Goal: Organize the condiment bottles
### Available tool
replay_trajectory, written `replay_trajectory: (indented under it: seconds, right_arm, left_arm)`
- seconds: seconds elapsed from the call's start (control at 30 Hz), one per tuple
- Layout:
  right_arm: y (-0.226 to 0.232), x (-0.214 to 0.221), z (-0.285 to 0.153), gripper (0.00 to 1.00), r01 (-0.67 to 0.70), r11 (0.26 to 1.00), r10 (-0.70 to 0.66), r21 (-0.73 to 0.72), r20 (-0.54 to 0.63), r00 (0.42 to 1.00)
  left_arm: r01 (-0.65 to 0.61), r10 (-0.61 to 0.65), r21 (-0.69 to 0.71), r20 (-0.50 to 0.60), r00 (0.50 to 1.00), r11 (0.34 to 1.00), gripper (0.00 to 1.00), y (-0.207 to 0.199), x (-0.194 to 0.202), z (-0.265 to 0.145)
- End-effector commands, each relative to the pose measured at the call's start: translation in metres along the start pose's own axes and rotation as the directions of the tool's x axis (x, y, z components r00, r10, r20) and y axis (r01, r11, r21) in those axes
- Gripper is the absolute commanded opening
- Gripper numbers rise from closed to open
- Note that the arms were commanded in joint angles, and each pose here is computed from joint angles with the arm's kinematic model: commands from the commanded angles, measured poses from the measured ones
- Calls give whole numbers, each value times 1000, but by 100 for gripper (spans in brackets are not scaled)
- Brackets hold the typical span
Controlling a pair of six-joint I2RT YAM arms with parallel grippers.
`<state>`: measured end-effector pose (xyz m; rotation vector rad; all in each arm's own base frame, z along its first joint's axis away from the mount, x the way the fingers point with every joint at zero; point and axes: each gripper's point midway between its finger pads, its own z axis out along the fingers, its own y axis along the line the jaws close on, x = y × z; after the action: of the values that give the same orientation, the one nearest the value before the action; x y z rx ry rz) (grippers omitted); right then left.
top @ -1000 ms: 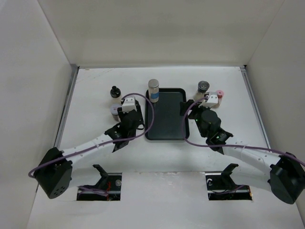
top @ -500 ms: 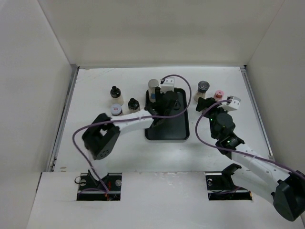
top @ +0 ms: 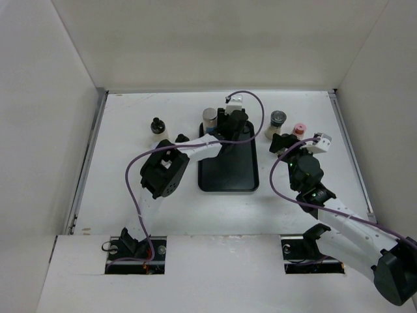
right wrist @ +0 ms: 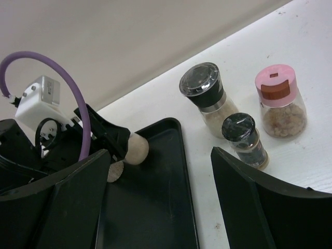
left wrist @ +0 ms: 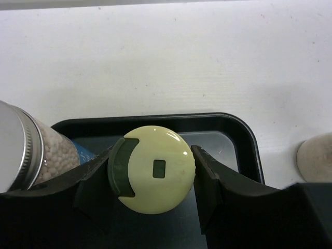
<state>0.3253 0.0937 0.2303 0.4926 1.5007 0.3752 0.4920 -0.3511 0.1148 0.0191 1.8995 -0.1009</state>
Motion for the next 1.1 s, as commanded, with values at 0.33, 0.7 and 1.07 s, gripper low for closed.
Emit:
replay_trajectory:
  seconds: [0.33, 0.7, 1.07]
  right_arm:
    - [4, -12, -1, 90, -37, 999, 37, -16, 29, 999]
    - [4, -14, -1, 91, -31, 999, 32, -16, 31, 999]
    - [-11, -20, -1, 52, -36, 999, 34, 36, 53, 998]
  left_arm:
    - [1, 0, -16, 48, 999, 1000, 43, -3, -14, 8]
    - [23, -31, 78, 104, 994, 997, 89, -30, -58, -27]
    - [105, -177, 278, 249, 952, 955, 96, -59, -157, -129]
